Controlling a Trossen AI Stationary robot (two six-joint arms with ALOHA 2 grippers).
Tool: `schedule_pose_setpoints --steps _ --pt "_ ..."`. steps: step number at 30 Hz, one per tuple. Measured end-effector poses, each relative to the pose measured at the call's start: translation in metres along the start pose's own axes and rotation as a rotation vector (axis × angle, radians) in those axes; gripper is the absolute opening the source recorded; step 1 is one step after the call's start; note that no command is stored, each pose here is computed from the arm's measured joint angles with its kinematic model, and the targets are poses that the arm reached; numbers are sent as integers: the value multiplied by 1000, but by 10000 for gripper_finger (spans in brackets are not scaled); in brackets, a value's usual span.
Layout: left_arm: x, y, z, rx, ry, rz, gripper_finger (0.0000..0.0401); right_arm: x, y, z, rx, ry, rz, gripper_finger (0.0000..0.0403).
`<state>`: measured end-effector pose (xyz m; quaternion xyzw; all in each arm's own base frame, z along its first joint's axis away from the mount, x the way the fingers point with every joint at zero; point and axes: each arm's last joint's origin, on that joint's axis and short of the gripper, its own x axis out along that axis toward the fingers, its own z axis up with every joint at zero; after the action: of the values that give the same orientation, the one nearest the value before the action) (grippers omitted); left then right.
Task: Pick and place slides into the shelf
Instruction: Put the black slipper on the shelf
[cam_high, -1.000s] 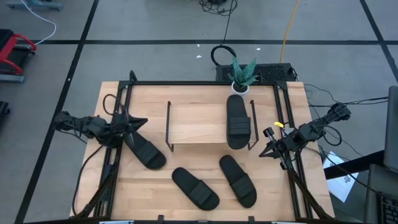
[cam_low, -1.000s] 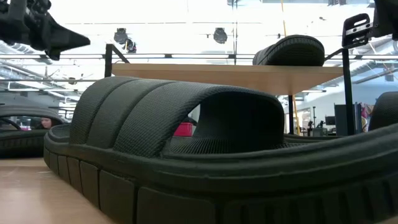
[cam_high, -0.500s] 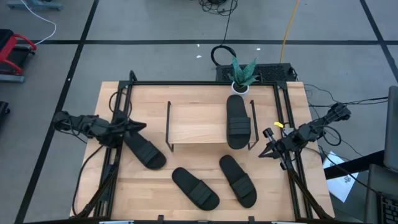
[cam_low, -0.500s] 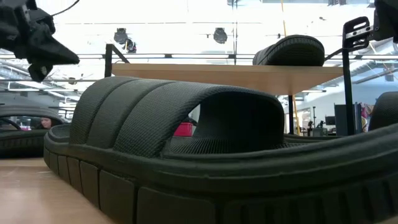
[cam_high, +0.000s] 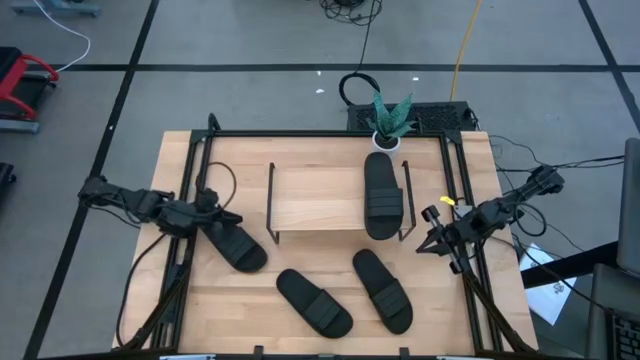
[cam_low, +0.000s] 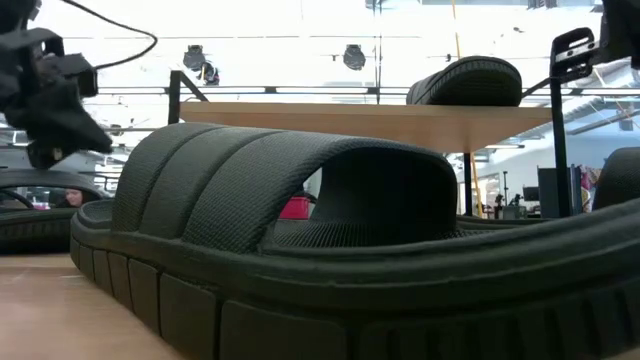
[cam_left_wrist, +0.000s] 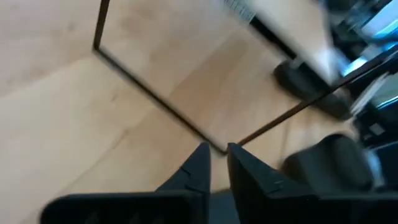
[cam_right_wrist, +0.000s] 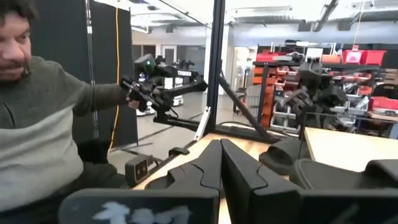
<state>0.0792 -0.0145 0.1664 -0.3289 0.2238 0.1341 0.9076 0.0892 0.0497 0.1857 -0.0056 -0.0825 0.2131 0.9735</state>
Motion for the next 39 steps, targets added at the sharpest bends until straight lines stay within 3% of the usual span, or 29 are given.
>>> schedule_pose_setpoints --steps 11,18,26,33,39 --pt "6 5 -6 52 70 119 242 0 0 1 4 -11 -1 0" --pt "4 11 -15 -58 227 125 327 0 0 1 20 -10 -1 0" --pt "3 9 -19 -106 372 52 351 0 0 1 18 -10 -1 0" --pt "4 0 -15 -89 355 -66 351 0 0 1 14 -9 -1 0" --pt "6 1 -16 -93 348 -73 351 0 0 1 15 -10 -1 0"
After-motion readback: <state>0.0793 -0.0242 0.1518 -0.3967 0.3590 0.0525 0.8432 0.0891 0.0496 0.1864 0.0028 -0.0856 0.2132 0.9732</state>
